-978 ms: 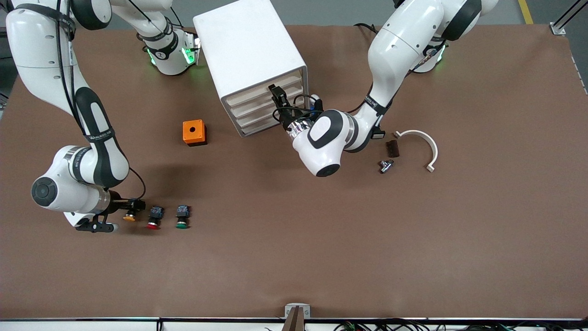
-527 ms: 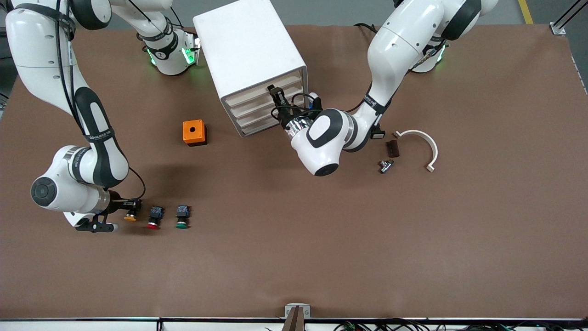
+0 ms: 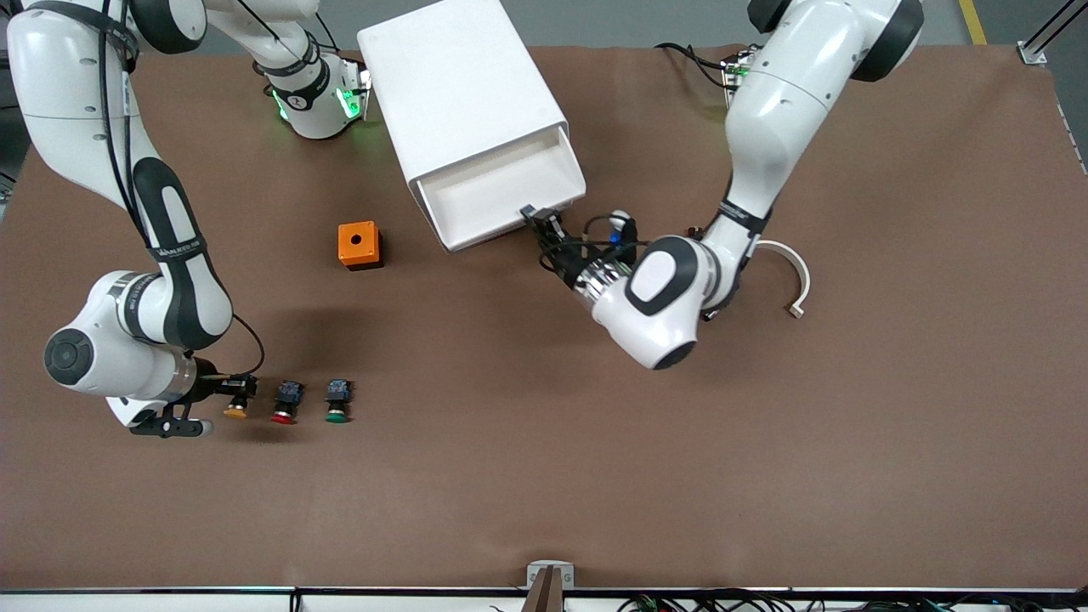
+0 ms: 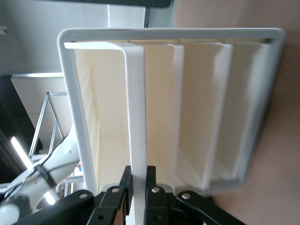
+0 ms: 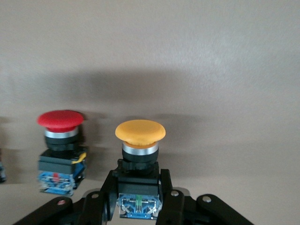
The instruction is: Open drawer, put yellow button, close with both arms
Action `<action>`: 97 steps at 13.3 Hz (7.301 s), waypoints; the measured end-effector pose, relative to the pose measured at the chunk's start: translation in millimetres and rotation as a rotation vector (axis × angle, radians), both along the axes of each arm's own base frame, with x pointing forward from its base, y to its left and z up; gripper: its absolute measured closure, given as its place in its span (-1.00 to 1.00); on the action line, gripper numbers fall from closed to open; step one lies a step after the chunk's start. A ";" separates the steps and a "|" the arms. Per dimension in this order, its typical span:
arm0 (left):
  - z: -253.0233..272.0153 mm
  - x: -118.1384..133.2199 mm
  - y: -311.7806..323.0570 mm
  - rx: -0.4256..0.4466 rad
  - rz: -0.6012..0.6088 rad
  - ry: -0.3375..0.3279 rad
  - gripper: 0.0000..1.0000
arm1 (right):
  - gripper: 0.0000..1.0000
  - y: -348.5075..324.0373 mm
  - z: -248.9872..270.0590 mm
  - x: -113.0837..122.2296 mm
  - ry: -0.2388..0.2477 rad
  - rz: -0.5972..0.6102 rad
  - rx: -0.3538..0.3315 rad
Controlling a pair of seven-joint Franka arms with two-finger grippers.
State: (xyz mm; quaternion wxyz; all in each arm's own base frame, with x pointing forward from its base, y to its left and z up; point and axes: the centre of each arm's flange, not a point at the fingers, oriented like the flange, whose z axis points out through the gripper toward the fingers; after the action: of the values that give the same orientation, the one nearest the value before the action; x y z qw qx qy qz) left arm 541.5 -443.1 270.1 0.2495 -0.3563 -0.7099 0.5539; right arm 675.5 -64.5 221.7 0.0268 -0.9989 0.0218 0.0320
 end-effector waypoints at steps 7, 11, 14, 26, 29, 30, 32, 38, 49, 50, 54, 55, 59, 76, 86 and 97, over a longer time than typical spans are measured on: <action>8.8 42.1 43.0 -0.042 0.062 -0.109 -0.25 | 0.19 51.9 116.8 -5.3 0.060 -0.165 0.021; 15.2 65.4 72.0 -0.015 0.085 -0.183 -0.99 | 0.19 136.9 191.0 -39.1 0.174 -0.374 0.038; 32.3 79.6 91.7 0.009 0.039 -0.310 -0.99 | 0.19 187.4 237.5 -67.5 0.234 -0.588 0.027; 100.1 121.2 227.3 0.030 -0.479 -0.902 -0.99 | 0.19 465.7 252.0 -194.8 0.237 -1.139 0.008; 115.3 122.7 248.6 0.046 -0.698 -0.979 -0.99 | 0.19 492.7 223.3 -211.5 0.207 -1.191 0.026; 118.4 123.2 252.1 0.052 -0.747 -0.993 -0.99 | 0.19 499.3 212.8 -214.7 0.197 -1.206 0.024; 124.3 128.4 250.1 0.060 -0.795 -1.054 -0.99 | 0.19 509.3 196.2 -217.0 0.176 -1.226 0.015; 147.1 117.1 194.5 0.138 -1.040 -1.156 -0.99 | -0.74 507.3 208.3 -202.1 0.155 -1.255 0.053; 135.0 91.9 85.0 -0.201 -1.387 -1.391 -0.99 | -1.00 258.5 302.1 -70.8 0.103 -0.516 0.022; 129.5 82.5 65.0 -0.250 -1.405 -1.403 -0.99 | -1.00 230.3 310.8 -64.8 0.086 -0.454 -0.007; 108.5 39.1 -3.0 -0.423 -1.470 -1.400 -0.99 | -1.00 151.3 331.1 -52.0 0.042 -0.267 -0.026; 102.5 27.5 -17.9 -0.449 -1.488 -1.391 -0.99 | -1.00 130.9 335.6 -52.1 0.041 -0.218 -0.021; 78.9 -22.1 -74.1 -0.553 -1.532 -1.351 -0.99 | -1.00 55.3 361.9 -59.3 -0.011 -0.086 0.003; 69.2 -161.8 -182.2 -0.660 -1.403 -1.265 -0.99 | -1.00 23.6 409.1 -119.9 -0.189 0.107 -0.053; 59.6 -175.2 -181.9 -0.647 -1.374 -1.197 -0.99 | -1.00 23.1 412.6 -120.2 -0.204 0.111 -0.062; 188.0 52.9 78.1 -0.230 -1.398 -1.334 -0.99 | -1.00 27.6 414.2 -126.9 -0.152 -0.001 -0.054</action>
State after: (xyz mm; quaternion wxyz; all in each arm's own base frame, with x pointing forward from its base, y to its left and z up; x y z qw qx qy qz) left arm 594.3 -365.0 458.2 0.0324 -0.9603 -0.2754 0.0311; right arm 548.6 -36.8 635.9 0.0017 -0.9988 0.0212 -0.0445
